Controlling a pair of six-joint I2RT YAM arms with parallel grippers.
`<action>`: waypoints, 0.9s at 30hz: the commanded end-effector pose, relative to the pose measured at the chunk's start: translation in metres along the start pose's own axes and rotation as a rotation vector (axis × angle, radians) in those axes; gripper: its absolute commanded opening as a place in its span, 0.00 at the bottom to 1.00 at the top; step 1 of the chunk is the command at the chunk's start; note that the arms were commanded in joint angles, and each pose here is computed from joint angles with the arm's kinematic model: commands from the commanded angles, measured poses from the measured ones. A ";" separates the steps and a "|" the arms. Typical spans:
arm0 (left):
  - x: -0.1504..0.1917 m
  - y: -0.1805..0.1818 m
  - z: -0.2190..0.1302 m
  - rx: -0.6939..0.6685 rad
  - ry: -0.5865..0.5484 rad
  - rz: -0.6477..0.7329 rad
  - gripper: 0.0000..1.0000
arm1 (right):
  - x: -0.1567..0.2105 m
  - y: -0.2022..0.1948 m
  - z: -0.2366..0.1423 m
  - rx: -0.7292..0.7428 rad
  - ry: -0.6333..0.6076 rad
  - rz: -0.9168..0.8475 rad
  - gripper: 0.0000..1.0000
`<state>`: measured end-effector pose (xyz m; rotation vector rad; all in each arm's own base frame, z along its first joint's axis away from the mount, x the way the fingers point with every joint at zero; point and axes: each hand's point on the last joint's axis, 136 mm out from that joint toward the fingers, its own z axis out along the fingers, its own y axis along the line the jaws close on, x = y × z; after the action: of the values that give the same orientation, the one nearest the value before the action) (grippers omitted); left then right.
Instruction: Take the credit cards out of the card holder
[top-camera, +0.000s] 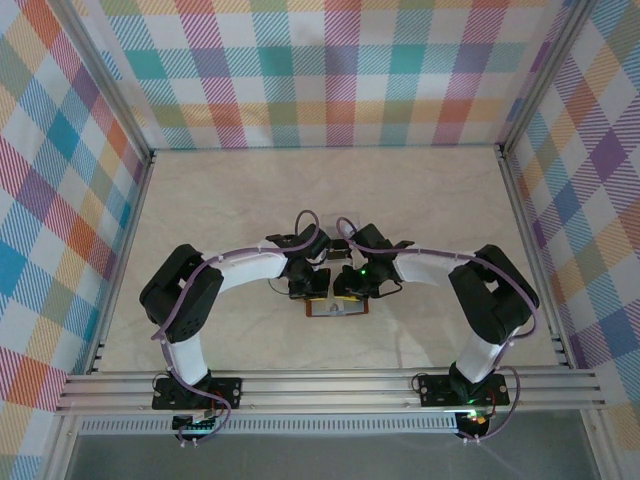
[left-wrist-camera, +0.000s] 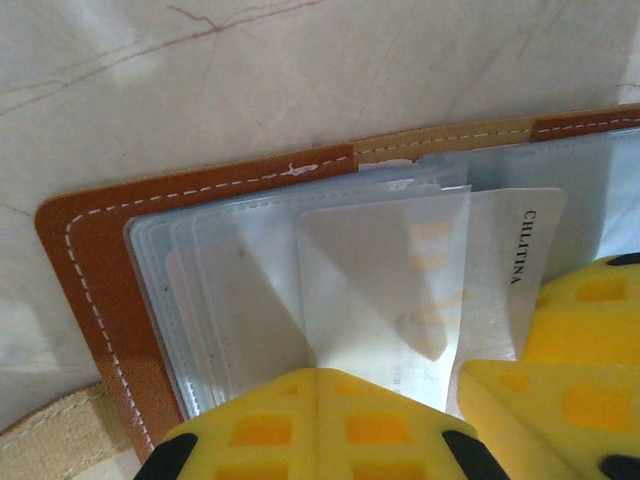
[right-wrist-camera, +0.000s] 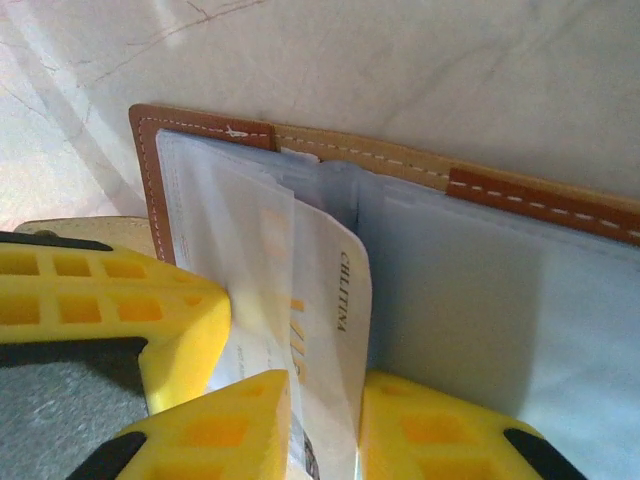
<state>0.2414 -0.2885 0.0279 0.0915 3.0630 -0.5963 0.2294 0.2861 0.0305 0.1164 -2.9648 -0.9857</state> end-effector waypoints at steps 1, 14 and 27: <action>0.012 0.013 0.013 -0.052 0.052 0.006 0.02 | 0.004 0.005 0.008 -0.064 0.037 0.025 0.25; 0.015 0.018 0.013 -0.072 0.051 0.003 0.03 | 0.002 -0.003 -0.004 -0.015 -0.019 0.019 0.13; 0.013 0.021 0.004 -0.087 0.019 0.003 0.03 | -0.001 -0.007 -0.031 0.104 -0.060 -0.038 0.10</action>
<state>0.2423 -0.2926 0.0276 0.1040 3.0475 -0.6115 0.2312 0.2767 0.0438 0.1298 -3.0256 -0.9616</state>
